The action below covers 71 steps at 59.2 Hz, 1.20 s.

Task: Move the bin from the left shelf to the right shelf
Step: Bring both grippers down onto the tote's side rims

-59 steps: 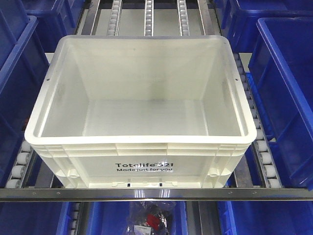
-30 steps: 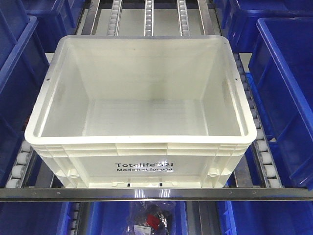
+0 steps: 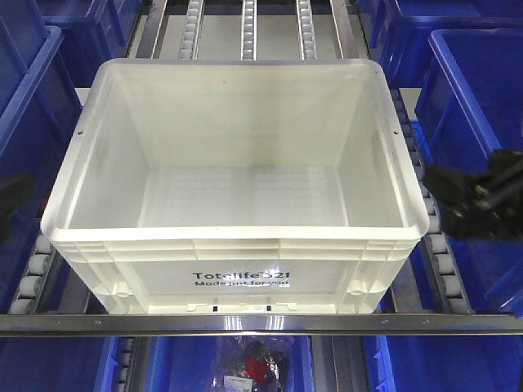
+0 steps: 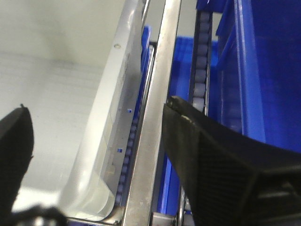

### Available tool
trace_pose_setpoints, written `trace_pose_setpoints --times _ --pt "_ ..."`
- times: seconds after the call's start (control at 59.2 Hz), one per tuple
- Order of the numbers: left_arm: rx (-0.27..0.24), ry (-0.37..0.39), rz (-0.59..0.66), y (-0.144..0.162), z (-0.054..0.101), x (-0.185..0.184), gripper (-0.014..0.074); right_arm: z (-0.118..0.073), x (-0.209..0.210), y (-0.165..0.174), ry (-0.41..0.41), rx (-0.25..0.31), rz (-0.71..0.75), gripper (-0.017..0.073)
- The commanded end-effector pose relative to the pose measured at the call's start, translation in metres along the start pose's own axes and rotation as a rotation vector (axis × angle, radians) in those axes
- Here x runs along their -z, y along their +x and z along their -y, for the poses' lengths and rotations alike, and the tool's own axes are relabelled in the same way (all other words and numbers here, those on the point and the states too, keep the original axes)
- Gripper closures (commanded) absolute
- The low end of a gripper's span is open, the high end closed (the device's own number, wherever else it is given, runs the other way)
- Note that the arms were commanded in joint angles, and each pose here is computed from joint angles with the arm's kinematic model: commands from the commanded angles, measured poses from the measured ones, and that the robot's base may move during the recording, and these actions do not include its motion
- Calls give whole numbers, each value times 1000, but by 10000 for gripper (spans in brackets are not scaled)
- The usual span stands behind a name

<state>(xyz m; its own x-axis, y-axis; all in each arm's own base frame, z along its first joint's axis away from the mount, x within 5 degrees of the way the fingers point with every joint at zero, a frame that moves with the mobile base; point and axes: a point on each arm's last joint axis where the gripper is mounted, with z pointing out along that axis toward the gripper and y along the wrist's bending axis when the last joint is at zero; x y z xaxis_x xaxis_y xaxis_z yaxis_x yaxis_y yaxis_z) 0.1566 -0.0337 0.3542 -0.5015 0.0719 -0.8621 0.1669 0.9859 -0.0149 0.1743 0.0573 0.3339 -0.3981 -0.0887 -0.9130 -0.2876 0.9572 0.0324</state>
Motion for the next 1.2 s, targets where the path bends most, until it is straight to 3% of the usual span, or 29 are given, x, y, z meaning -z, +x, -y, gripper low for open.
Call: trace_pose_setpoints --times 0.0,0.135,0.253,0.642,0.743,0.912,1.182 --pt "2 11 23 -27 4 -9 8 -2 -12 -31 -6 -19 14 29" --pt "54 15 -78 -53 8 -32 8 -3 -40 -54 9 -95 -102 29" --pt "59 8 -156 -73 10 -53 8 -3 -58 -73 27 -136 -159 29" --pt "54 -21 -379 -95 15 -112 8 -2 -110 -96 81 -114 -381 29" --pt "60 -17 -405 -96 16 -123 8 -1 -120 -96 98 -102 -410 29" --pt "94 18 -431 -93 21 -140 8 5 -135 -92 105 -134 -440 29" --pt "88 10 -485 -83 21 -163 8 11 -153 -82 118 -129 -477 29"
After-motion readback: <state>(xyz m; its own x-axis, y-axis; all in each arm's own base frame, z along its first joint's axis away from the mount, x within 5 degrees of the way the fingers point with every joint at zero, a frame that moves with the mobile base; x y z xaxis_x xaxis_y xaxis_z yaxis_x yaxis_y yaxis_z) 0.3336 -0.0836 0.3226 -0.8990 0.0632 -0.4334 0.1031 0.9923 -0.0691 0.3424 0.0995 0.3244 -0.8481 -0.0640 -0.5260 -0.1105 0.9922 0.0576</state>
